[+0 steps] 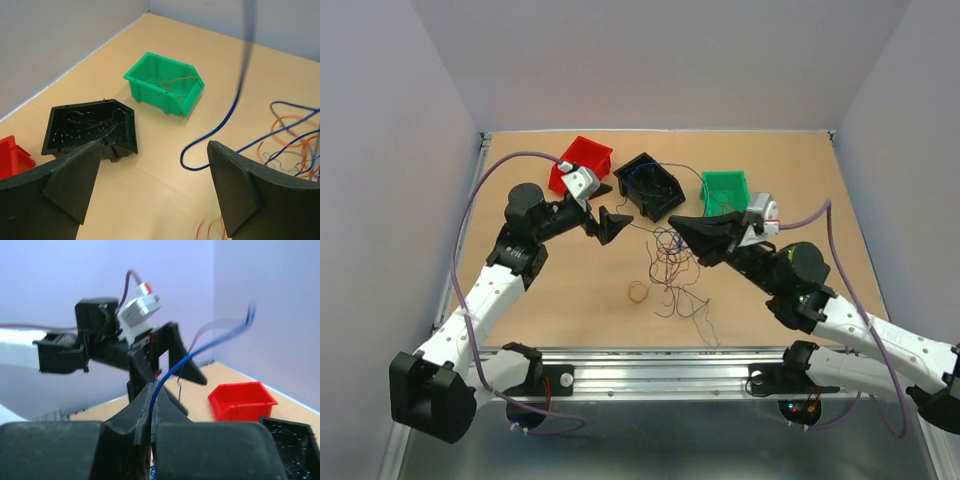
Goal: Untangle the cables
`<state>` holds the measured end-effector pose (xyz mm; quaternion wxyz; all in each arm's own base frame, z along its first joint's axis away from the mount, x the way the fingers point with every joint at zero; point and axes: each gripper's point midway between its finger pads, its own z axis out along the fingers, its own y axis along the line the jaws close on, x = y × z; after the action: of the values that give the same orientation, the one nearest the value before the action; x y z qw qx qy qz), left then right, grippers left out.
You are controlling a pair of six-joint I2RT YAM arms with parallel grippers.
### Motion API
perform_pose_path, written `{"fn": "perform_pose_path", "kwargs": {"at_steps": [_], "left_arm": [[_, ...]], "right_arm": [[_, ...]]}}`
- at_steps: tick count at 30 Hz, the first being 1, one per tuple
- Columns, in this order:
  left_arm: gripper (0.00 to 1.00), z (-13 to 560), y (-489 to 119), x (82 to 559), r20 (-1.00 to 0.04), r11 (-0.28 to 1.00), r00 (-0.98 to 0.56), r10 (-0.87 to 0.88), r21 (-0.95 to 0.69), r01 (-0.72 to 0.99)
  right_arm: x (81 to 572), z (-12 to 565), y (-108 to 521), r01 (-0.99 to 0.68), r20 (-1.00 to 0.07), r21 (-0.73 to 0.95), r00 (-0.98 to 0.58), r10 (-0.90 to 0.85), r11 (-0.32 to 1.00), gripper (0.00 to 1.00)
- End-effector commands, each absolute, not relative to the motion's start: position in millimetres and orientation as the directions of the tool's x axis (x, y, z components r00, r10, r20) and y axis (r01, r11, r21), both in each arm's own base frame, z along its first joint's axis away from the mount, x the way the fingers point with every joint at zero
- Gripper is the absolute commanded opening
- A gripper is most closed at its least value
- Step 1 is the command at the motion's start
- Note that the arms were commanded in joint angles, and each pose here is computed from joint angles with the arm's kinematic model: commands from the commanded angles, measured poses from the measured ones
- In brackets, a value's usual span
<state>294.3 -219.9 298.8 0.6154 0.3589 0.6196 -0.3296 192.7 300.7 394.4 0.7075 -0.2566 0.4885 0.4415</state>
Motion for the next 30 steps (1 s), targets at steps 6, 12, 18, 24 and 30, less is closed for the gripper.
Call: {"fn": "perform_pose_path", "kwargs": {"at_steps": [6, 12, 18, 24, 30], "left_arm": [[0.99, 337, -217, 267, -0.974, 0.484, 0.227, -0.007, 0.195, 0.853], [0.80, 317, -240, 223, -0.959, 0.223, 0.282, -0.007, 0.273, 0.936], [0.79, 314, -248, 207, -0.939, 0.202, 0.345, -0.009, 0.336, 0.920], [0.72, 303, -271, 193, -0.895, 0.174, 0.446, 0.007, 0.441, 0.881], [0.63, 301, -285, 182, -0.846, 0.189, 0.527, -0.085, 0.505, 0.842]], "right_arm": [[207, 411, 246, -0.740, -0.878, 0.175, 0.181, 0.443, 0.650, 0.01], [209, 414, 250, -0.741, -0.880, 0.174, 0.179, 0.440, 0.648, 0.00], [218, 415, 245, -0.706, -0.874, 0.209, 0.175, 0.454, 0.677, 0.01], [213, 420, 249, -0.731, -0.866, 0.212, 0.168, 0.472, 0.649, 0.00], [210, 421, 254, -0.751, -0.864, 0.216, 0.151, 0.480, 0.624, 0.01]]}}
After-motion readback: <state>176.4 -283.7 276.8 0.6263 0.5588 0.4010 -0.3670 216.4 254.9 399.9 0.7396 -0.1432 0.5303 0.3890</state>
